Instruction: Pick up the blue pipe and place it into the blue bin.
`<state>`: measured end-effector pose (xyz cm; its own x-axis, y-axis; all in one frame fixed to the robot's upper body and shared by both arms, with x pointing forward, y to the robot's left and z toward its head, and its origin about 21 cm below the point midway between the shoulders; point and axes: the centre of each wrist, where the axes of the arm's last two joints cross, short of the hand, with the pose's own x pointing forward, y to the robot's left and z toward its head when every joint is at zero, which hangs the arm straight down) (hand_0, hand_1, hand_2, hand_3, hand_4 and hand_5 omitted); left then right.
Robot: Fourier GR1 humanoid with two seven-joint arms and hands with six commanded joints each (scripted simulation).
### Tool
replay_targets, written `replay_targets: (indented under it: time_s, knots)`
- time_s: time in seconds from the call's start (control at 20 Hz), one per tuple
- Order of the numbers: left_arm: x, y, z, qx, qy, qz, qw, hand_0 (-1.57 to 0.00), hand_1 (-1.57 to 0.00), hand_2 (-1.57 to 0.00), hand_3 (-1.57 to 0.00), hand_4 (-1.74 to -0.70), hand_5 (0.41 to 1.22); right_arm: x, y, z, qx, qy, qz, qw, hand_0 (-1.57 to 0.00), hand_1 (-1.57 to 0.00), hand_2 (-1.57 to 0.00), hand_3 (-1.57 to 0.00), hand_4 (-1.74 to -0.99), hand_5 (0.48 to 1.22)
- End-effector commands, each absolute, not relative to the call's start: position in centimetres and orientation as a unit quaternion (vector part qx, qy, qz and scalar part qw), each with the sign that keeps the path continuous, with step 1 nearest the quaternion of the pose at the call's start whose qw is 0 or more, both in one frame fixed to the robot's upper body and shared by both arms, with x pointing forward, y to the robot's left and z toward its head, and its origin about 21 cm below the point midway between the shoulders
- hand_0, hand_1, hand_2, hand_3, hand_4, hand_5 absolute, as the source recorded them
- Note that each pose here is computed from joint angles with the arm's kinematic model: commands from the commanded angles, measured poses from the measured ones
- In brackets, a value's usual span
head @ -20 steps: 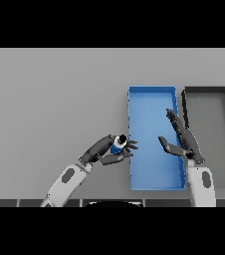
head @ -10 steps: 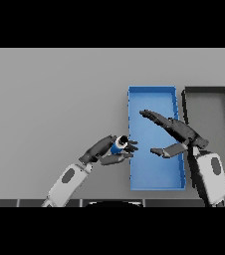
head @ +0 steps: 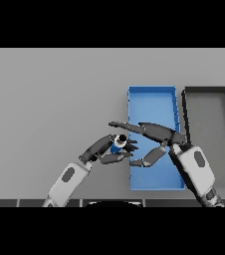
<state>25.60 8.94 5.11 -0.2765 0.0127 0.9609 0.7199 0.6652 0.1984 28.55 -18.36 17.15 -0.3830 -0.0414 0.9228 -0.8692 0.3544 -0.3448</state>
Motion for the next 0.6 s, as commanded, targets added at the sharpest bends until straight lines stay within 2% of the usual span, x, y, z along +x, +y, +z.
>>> replay_targets:
  time_s: [0.0,0.1,0.25,0.4,0.45,0.55]
  knots:
    - [25.9,9.0,5.1,-0.254,-0.726,-0.322,0.552,-1.57,-1.57,-1.57,-1.57,-1.46,1.221,28.9,-18.0,17.7,0.327,-0.688,0.472,0.443,0.0,0.0,-0.05,0.0,-1.242,0.551]
    - [25.8,8.8,4.8,-0.263,-0.715,-0.323,0.561,-1.57,-1.57,-1.57,-1.57,-1.47,1.221,29.1,-16.5,18.2,0.325,-0.686,0.485,0.435,-0.01,-0.02,-0.07,0.0,-1.223,0.54]
    - [25.7,8.8,4.7,-0.248,-0.719,-0.328,0.56,-1.57,-1.57,-1.57,-1.57,-1.47,1.221,29.5,-15.3,18.4,0.324,-0.671,0.507,0.433,-0.02,-0.03,-0.08,0.0,-1.186,0.521]
    - [25.7,9.1,4.9,-0.24,-0.719,-0.329,0.563,-1.57,-1.57,-1.57,-1.57,-1.47,1.221,30.1,-13.8,19.1,0.327,-0.663,0.521,0.427,-0.07,-0.11,-0.17,-0.04,-1.204,0.497]
    - [26.0,9.1,4.8,-0.235,-0.716,-0.333,0.567,-1.57,-1.57,-1.57,-1.57,-1.46,1.221,30.2,-13.4,19.2,0.326,-0.661,0.526,0.425,-0.17,-0.22,-0.26,-0.13,-1.233,0.487]
    - [25.7,8.9,5.1,-0.243,-0.712,-0.33,0.57,-1.57,-1.57,-1.57,-1.57,-1.56,1.221,30.6,-12.8,19.1,0.332,-0.656,0.532,0.42,-0.51,-0.53,-0.54,-0.4,-1.331,0.489]
